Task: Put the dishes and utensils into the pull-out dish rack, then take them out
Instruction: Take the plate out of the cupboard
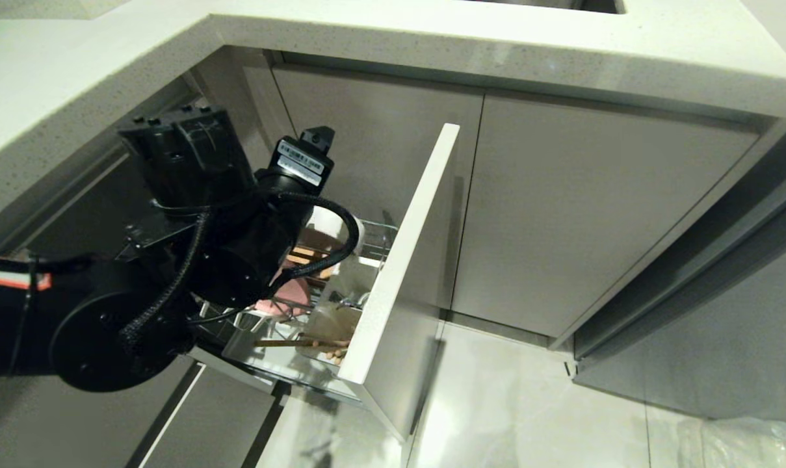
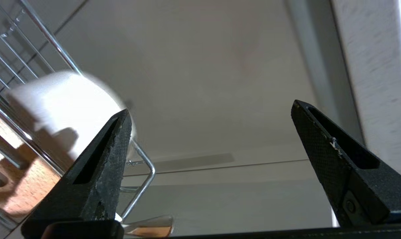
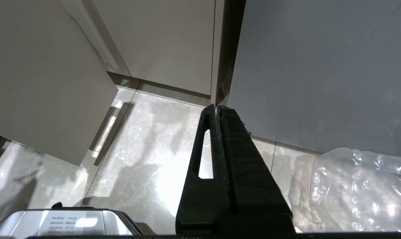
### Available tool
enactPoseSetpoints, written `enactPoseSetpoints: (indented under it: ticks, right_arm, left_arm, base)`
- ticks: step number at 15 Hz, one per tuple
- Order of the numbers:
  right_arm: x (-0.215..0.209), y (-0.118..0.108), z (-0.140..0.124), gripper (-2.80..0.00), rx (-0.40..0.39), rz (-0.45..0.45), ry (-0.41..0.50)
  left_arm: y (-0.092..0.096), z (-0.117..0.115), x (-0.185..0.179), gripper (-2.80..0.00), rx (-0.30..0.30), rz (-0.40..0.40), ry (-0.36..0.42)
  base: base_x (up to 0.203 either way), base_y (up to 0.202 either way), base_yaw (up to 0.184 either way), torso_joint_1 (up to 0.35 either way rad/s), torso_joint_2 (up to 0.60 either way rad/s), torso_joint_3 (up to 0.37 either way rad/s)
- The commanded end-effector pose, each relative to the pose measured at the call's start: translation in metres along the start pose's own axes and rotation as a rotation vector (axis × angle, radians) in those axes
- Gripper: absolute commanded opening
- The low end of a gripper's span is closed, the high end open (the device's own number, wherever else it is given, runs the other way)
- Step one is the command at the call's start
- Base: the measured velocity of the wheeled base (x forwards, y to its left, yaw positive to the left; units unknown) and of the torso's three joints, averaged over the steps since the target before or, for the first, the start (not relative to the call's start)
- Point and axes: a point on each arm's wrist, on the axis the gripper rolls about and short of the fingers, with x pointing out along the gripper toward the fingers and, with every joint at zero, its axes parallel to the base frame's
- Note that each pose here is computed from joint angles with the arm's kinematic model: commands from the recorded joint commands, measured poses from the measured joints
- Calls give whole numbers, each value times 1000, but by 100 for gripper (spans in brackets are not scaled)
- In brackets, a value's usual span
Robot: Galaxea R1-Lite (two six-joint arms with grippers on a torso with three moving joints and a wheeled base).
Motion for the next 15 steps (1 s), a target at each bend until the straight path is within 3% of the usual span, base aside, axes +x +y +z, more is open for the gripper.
enactPoseSetpoints:
  ticks: [1,6,7,11,15]
  right_arm:
    - [0,0,0,-280,0,0,1]
    - [0,0,0,-280,0,0,1]
    - [0,0,0,-280,0,0,1]
    - [0,0,0,-280,0,0,1]
    - [0,0,0,-280,0,0,1]
  left_arm:
    - [-2,6,-5,0,-16,-7,-13]
    - [-7,10,-9,0,-10,-17,-26]
    - [-8,12,-10,-280,1,-20,-29]
    - [-16,30,-22,-280,125,-36,-49]
    - [-34,71,-50,-280,326,-85,-127]
  base:
    - [0,0,0,0,0,0]
    - [0,0,0,0,0,0]
    - [0,0,0,0,0,0]
    - [0,0,0,0,0,0]
    - [0,0,0,0,0,0]
